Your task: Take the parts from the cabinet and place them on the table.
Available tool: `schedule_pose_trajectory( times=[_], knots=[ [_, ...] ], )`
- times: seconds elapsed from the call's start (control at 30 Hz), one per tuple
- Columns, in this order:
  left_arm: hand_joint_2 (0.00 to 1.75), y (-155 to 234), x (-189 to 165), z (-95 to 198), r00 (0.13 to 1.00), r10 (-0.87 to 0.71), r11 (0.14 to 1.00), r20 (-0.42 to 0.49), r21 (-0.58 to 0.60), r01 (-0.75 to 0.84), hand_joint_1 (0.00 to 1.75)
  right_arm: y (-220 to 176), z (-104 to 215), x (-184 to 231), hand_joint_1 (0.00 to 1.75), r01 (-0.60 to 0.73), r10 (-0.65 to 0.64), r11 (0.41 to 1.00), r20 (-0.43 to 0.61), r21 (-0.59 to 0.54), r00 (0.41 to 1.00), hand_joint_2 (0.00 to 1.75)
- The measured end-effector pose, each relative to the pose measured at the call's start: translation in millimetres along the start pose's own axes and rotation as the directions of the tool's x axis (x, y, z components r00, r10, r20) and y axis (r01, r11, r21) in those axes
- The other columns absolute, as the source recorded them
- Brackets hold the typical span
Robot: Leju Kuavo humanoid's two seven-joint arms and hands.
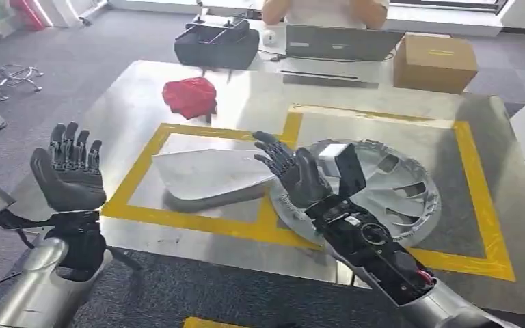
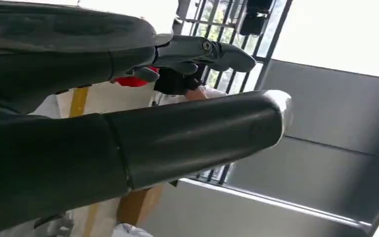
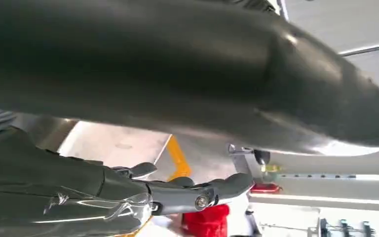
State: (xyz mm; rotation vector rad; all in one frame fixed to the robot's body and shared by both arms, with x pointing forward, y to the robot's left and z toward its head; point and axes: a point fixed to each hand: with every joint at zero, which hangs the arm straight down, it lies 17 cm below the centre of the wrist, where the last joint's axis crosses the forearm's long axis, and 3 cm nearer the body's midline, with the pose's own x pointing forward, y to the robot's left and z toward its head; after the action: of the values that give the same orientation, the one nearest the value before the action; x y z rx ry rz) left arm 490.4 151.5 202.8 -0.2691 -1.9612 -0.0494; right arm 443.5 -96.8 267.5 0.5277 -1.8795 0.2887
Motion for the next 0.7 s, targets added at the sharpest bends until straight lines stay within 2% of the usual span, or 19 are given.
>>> schedule_pose_trajectory(
  times=[0.7],
  knots=[
    [0.0,2.1,0.2,-0.2,1.0,-0.002,1.0,0.001,0.004,0.002,0.0,0.3,0.8,-0.8,0.0,-0.002,0.002,1.0,-0.003,0.002,1.0,0.0]
  ],
)
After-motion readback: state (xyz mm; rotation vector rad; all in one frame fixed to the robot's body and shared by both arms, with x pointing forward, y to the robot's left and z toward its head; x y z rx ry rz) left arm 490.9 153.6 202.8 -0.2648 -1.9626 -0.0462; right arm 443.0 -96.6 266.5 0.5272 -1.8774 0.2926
